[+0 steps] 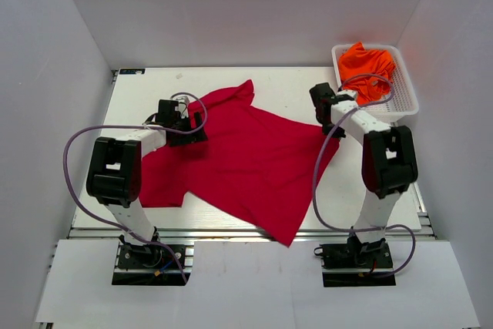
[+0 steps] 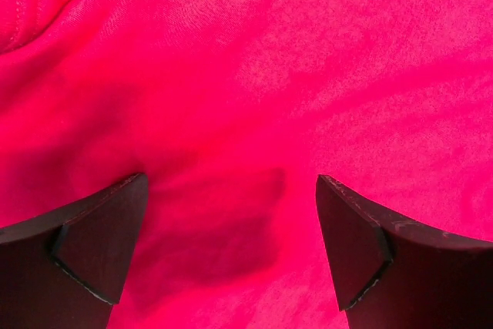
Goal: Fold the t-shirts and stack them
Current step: Flatten out the tshirt
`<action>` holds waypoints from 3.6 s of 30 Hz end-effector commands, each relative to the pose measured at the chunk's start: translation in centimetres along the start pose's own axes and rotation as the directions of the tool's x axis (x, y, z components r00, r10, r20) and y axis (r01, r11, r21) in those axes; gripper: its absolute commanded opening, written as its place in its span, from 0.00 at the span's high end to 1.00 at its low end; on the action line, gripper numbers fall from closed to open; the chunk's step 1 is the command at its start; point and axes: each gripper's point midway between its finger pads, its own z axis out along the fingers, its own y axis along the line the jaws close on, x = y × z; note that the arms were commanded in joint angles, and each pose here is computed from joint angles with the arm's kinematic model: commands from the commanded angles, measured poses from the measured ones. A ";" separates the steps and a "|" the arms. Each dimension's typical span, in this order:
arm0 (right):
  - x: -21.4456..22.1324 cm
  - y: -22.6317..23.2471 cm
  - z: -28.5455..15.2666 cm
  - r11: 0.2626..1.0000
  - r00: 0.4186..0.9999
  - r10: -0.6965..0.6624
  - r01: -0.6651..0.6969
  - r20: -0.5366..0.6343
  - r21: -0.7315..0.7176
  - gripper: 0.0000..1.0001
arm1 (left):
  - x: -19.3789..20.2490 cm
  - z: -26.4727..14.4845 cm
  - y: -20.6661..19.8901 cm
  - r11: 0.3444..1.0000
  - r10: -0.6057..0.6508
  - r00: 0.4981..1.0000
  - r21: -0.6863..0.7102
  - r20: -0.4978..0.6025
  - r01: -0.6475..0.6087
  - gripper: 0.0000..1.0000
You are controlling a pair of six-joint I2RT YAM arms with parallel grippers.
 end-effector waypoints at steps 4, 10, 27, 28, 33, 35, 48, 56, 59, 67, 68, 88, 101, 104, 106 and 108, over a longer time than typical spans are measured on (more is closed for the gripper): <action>-4.3 -1.4 2.1 0.993 1.000 -0.008 0.010 -0.017 0.114 0.73 | 0.0 -1.8 -1.2 0.999 0.002 1.000 0.039 -0.015 -0.002 0.00; -7.0 3.4 -0.4 0.982 0.996 -0.085 0.090 0.036 -0.165 0.12 | -2.6 -4.2 -2.8 0.994 0.056 0.995 0.089 0.087 -0.064 0.00; 7.4 9.8 -5.2 0.731 0.980 -0.174 0.064 -0.096 -0.679 0.10 | -5.8 3.2 0.2 1.000 -0.017 1.000 -0.014 0.011 0.017 0.00; 7.2 9.4 -3.8 0.777 0.983 -0.152 0.053 -0.106 -0.628 0.10 | -5.0 3.6 0.4 0.999 -0.041 0.999 -0.020 -0.009 0.041 0.00; 6.6 8.9 0.4 0.870 0.978 -0.112 0.010 -0.178 -0.492 0.10 | -0.3 3.6 2.3 0.987 -0.126 0.987 -0.108 -0.101 0.115 0.00; 6.0 9.1 2.2 0.886 0.971 -0.106 -0.005 -0.213 -0.464 0.10 | 2.1 2.4 1.7 0.984 -0.148 0.980 -0.115 -0.135 0.133 0.00; -3.6 13.0 -0.5 0.680 0.983 -0.171 0.167 0.067 -0.714 0.10 | 5.5 -5.2 -5.7 0.994 -0.055 0.995 0.090 -0.082 0.063 0.00; -1.2 13.5 -8.2 0.499 0.951 -0.169 0.310 0.260 -0.810 0.10 | -8.6 -3.7 -3.7 0.978 0.059 0.987 -0.208 0.146 -0.028 0.00; -0.5 12.8 -8.1 0.534 0.951 -0.151 0.307 0.269 -0.788 0.10 | -11.5 -0.9 -3.1 0.953 0.169 0.978 -0.272 0.119 -0.131 0.00; 2.2 11.1 -6.7 0.603 0.961 -0.168 0.275 0.218 -0.749 0.10 | -13.4 5.7 -4.0 0.909 0.377 0.926 -0.183 -0.020 -0.374 0.06; 2.4 10.9 -6.2 0.613 0.963 -0.177 0.271 0.205 -0.742 0.10 | -13.8 5.8 -4.1 0.906 0.387 0.922 -0.183 -0.008 -0.382 0.12; 3.8 11.7 -4.5 0.622 0.960 -0.243 0.267 0.143 -0.736 0.10 | -15.6 8.2 -1.8 0.883 0.402 0.915 -0.269 0.016 -0.384 1.00; 5.1 11.2 -1.8 0.687 0.956 -0.279 0.262 0.086 -0.678 0.11 | -23.5 8.2 1.9 0.782 0.583 0.802 -0.356 0.128 -0.512 0.87; 5.3 11.1 -0.8 0.714 0.956 -0.288 0.256 0.059 -0.651 0.11 | -24.8 8.3 4.8 0.792 0.548 0.822 -0.412 0.154 -0.450 0.27; 5.1 11.3 -0.7 0.721 0.958 -0.283 0.248 0.052 -0.647 0.11 | -26.1 7.8 6.6 0.798 0.520 0.836 -0.448 0.175 -0.402 0.00; 4.9 11.4 -0.7 0.726 0.961 -0.274 0.238 0.047 -0.645 0.11 | -27.5 7.3 8.5 0.805 0.455 0.865 -0.513 0.213 -0.297 0.00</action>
